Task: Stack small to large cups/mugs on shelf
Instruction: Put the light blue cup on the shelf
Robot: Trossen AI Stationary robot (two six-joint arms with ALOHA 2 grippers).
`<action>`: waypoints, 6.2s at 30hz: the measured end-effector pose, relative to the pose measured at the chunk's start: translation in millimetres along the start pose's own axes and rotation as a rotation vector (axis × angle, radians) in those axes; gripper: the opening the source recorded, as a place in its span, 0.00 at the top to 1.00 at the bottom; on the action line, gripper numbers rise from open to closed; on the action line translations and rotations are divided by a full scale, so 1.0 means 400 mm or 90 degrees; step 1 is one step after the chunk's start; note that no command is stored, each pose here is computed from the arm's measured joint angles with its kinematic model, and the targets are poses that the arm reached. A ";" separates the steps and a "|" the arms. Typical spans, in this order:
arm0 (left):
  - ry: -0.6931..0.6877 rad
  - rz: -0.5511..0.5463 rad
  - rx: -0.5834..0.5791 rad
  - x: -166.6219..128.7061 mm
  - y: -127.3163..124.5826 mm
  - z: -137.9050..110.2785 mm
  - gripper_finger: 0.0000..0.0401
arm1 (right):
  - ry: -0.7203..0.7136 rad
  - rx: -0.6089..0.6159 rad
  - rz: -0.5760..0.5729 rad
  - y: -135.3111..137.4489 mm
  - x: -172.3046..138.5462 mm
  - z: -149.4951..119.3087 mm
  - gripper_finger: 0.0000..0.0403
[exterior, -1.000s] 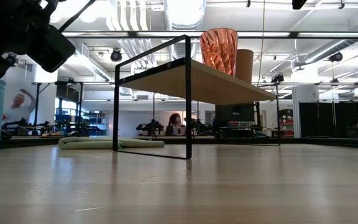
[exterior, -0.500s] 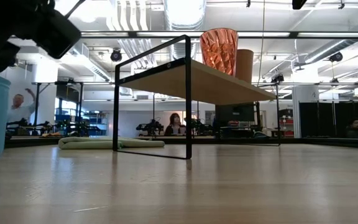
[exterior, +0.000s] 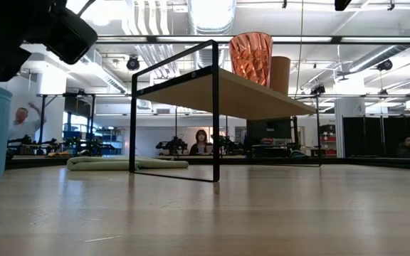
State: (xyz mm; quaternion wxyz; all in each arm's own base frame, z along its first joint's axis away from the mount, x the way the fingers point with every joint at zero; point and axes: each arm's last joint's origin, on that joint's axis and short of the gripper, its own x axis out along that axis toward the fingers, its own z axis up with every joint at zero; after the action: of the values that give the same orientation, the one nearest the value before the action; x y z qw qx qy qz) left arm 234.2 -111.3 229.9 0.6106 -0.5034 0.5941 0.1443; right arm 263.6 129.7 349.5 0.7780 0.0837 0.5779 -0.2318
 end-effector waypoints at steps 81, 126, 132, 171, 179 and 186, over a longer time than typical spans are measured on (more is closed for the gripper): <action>-0.385 -0.016 0.325 -0.413 -0.228 0.222 1.00 | -0.235 0.131 -0.035 -0.079 -0.079 0.015 0.87; -0.308 0.133 0.404 -0.432 -0.259 0.236 1.00 | -0.254 0.089 -0.019 -0.116 -0.114 0.003 0.87; -0.297 0.131 0.474 -0.451 -0.263 0.226 1.00 | -0.254 0.088 -0.019 -0.117 -0.114 0.004 0.87; -0.254 0.210 0.582 -0.369 -0.293 0.301 1.00 | -0.254 0.088 -0.019 -0.117 -0.114 0.004 0.87; -0.263 0.204 0.583 -0.360 -0.300 0.309 1.00 | -0.253 0.088 -0.019 -0.117 -0.114 0.004 0.87; -0.265 0.207 0.596 -0.360 -0.300 0.311 1.00 | -0.253 0.089 -0.020 -0.117 -0.114 0.004 0.87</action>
State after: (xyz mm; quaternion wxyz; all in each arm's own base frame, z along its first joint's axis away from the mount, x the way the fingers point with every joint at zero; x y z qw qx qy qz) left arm 363.0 -7.1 382.1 0.8446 -0.0397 0.5313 0.0534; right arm 233.2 100.0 399.1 0.8652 0.0814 0.3968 -0.2956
